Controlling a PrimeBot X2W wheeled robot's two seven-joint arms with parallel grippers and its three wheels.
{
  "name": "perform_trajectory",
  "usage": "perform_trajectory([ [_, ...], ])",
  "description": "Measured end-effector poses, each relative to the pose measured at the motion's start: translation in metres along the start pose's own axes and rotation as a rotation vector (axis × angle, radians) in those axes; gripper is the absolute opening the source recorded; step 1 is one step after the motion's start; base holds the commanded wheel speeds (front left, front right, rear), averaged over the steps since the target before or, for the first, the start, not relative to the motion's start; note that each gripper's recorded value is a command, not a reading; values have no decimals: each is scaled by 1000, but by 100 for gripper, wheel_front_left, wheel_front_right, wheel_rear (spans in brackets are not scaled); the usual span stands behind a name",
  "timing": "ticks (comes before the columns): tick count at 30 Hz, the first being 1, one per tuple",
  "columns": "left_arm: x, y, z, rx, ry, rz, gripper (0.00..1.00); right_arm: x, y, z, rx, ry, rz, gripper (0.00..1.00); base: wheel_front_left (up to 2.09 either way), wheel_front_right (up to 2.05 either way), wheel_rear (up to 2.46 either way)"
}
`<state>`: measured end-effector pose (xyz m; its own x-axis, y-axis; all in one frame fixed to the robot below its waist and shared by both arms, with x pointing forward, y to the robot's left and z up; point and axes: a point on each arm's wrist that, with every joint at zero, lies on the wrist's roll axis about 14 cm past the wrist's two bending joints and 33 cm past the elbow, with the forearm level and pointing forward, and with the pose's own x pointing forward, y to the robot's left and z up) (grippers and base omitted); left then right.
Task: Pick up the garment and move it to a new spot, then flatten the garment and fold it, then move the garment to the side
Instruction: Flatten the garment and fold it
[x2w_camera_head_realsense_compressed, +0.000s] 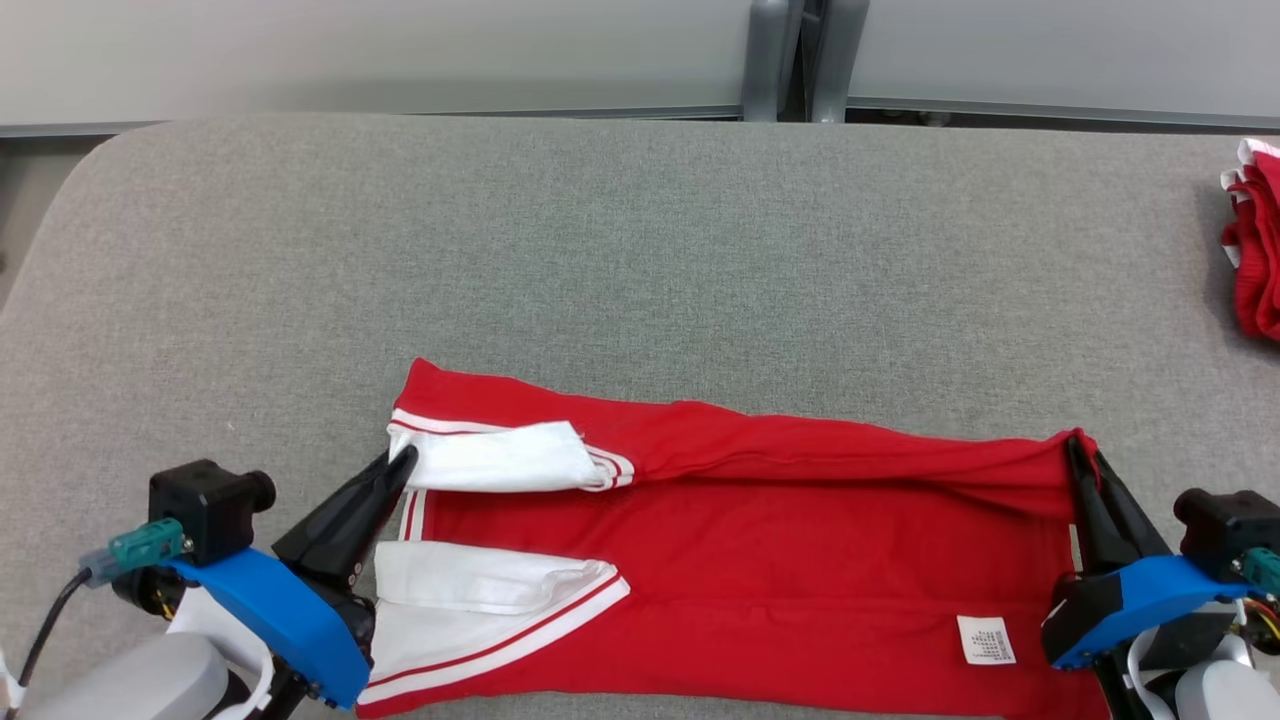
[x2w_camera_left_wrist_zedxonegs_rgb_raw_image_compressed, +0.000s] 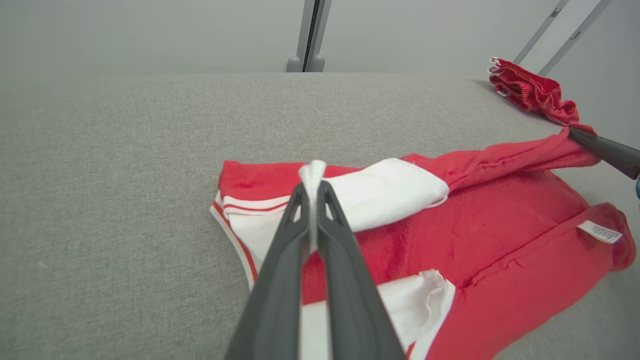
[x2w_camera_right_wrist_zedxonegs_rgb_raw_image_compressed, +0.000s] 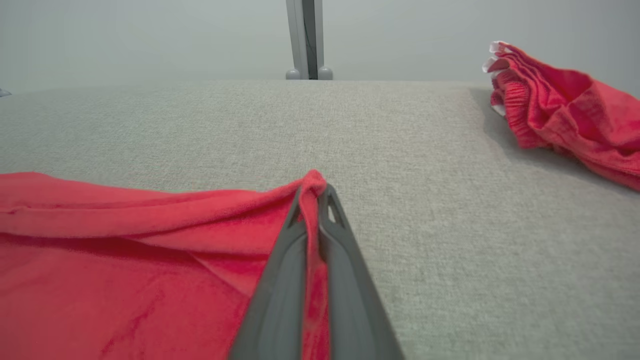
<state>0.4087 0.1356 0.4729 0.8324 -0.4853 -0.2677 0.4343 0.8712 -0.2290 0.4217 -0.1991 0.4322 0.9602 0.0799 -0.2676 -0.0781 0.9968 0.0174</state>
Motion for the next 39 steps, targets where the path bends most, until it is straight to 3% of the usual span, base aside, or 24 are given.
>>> perform_trajectory([
  [1, -1, -1, -2, -5, 3, 2, 0, -2, 0, -1, 6, -1, -2, 18, 0, 0, 0],
  [2, -1, -1, -4, -10, 4, 6, 31, -3, 1, 1, 9, -10, -2, 87, 0, 0, 0],
  [3, -2, -1, -5, -12, 7, 9, 96, -4, 2, 3, 11, -19, 1, 100, 0, 0, 0],
  [4, -3, 0, -7, -12, 9, 14, 100, -6, 2, 2, 14, -20, 2, 100, 0, 0, 0],
  [10, -6, 4, 8, -7, -53, 56, 100, -19, -2, 11, 6, -73, -4, 100, 0, 0, 0],
  [16, -7, 11, 50, 41, -226, 131, 100, -28, -9, 24, 9, -131, -22, 100, 0, 0, 0],
  [24, -22, 21, 86, 112, -429, 251, 100, -25, -8, -1, 31, -21, -42, 100, 0, 0, 0],
  [39, -49, 40, 71, 100, -518, 419, 100, -24, 3, -58, 118, 158, -48, 100, 0, 0, 0],
])
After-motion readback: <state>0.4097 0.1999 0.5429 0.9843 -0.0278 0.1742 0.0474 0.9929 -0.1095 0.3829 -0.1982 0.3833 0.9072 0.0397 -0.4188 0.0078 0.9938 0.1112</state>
